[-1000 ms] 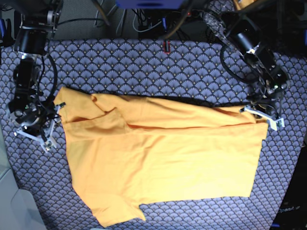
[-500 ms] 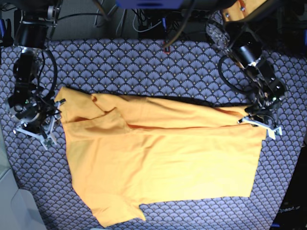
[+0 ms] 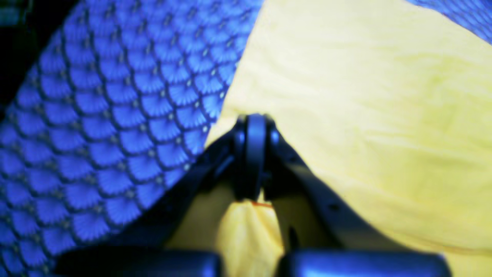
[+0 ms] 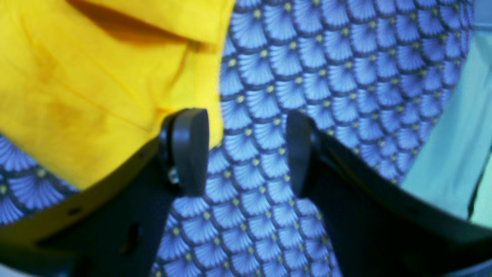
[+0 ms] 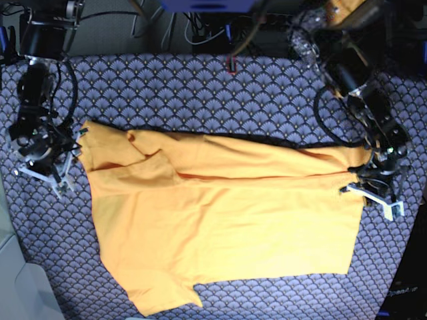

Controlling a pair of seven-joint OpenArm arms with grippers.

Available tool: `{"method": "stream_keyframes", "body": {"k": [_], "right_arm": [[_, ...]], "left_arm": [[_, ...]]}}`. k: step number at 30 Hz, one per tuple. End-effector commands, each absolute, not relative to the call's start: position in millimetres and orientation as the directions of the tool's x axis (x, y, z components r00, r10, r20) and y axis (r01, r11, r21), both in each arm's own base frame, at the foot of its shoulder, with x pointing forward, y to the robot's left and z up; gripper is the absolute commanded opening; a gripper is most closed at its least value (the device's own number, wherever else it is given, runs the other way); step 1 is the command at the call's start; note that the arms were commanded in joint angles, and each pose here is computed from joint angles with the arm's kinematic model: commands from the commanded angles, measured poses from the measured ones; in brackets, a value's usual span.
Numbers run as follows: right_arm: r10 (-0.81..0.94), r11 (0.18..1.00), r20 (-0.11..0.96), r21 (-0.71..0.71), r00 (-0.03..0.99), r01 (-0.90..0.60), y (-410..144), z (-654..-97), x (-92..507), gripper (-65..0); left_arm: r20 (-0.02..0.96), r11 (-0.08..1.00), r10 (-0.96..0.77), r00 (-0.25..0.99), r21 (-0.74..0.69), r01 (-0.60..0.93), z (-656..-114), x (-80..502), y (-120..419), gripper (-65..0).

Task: Fold the T-shirt properly

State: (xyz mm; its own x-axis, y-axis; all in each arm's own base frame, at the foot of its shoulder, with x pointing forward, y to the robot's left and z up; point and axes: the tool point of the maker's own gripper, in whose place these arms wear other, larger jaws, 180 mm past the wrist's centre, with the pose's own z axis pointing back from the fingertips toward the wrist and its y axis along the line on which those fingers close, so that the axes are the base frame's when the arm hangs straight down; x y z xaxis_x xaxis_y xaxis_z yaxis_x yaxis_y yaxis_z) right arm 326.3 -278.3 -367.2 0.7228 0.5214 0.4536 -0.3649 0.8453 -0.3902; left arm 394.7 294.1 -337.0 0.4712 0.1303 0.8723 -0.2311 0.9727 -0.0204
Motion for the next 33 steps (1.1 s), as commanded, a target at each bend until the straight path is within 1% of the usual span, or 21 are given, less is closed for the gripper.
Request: {"method": "stream_keyframes", "body": {"k": [1,4,7,10,13,16,19,23,27,33], "right_arm": [[0.528,0.839,0.487,-0.424,0.696,-0.341,-284,-350,335,-31.9],[0.534,0.836,0.496,-0.434,0.685,-0.337,-282,-344,337,-31.9],[0.534,0.835,0.501,-0.437,0.681,-0.334,-282,-341,339,-31.9],[0.534,0.836,0.502,-0.436,0.681,-0.334,-282,-341,339,-31.9],[0.533,0.836,0.502,-0.434,0.681,-0.335,-281,-342,339,-31.9],[0.533,0.836,0.501,-0.433,0.682,-0.336,-281,-342,338,-31.9],[0.533,0.836,0.499,-0.432,0.684,-0.337,-281,-343,337,-31.9],[0.533,0.836,0.497,-0.432,0.684,-0.338,-281,-344,337,-31.9],[0.533,0.836,0.495,-0.434,0.686,-0.337,-283,-344,336,-31.9],[0.533,0.836,0.496,-0.432,0.686,-0.337,-282,-344,336,-31.9]], "left_arm": [[0.892,0.977,0.071,0.447,0.029,-0.212,-324,394,296,-65.0],[0.853,0.978,-0.132,0.506,0.194,-0.073,-334,382,279,-65.0],[0.764,0.934,-0.323,0.558,0.352,0.058,-354,371,266,-65.0],[0.719,0.891,-0.423,0.551,0.441,0.109,-361,367,263,-65.0],[0.686,0.862,-0.483,0.544,0.483,0.156,-367,369,256,-65.0],[0.614,0.824,-0.549,0.566,0.510,0.247,-391,371,243,-65.0],[0.548,0.794,-0.590,0.593,0.526,0.304,-412,367,241,-65.0],[0.520,0.774,-0.618,0.590,0.534,0.341,-417,379,234,-65.0],[0.475,0.745,-0.648,0.595,0.559,0.364,-423,379,236,-65.0],[0.419,0.688,-0.697,0.583,0.620,0.377,-414,387,242,-65.0]]}}
